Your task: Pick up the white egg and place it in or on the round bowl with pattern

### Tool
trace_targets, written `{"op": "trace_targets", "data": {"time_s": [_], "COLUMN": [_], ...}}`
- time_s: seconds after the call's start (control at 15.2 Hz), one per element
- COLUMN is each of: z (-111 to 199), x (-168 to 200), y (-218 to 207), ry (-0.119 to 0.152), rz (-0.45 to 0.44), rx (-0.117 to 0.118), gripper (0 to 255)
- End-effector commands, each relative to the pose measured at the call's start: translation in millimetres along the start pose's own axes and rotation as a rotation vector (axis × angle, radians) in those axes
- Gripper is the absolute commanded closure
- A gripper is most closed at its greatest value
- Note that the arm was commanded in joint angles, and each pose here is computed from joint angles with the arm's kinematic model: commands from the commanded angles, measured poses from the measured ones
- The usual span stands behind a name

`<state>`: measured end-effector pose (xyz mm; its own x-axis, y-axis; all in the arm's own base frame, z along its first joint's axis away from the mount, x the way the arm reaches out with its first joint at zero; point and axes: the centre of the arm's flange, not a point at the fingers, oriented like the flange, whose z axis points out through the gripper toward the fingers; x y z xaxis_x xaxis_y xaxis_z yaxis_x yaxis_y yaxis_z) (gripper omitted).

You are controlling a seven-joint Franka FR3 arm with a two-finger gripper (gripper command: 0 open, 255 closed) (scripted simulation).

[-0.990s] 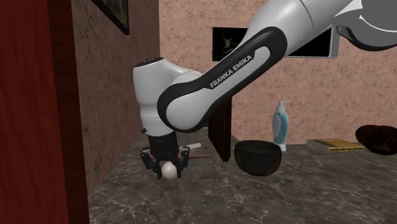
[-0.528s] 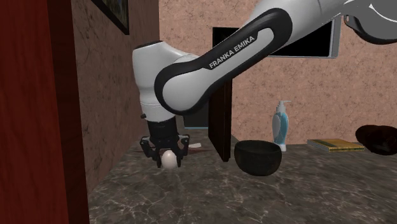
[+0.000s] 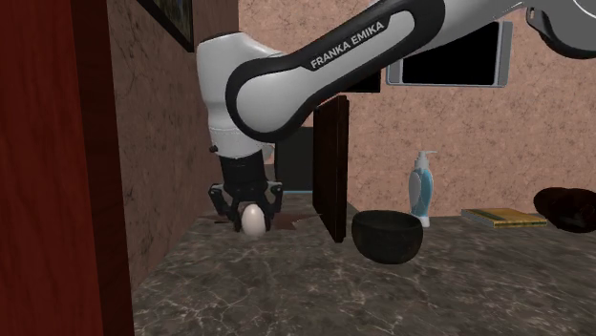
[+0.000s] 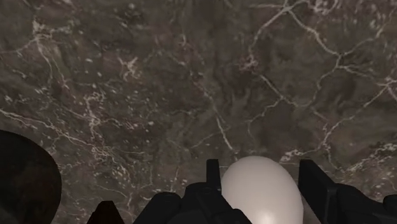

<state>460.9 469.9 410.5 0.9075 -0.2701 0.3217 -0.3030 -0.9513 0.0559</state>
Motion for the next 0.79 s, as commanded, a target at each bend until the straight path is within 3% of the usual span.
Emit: {"op": "trace_targets", "data": {"time_s": [0.0, 0.73], "z": [-11.1, -66.0], "x": [3.1, 21.8], "y": [1.9, 5.2], "ry": [0.000, 0.000], "rz": [0.000, 0.000], "rx": [0.000, 0.000], "gripper": [255, 255]}}
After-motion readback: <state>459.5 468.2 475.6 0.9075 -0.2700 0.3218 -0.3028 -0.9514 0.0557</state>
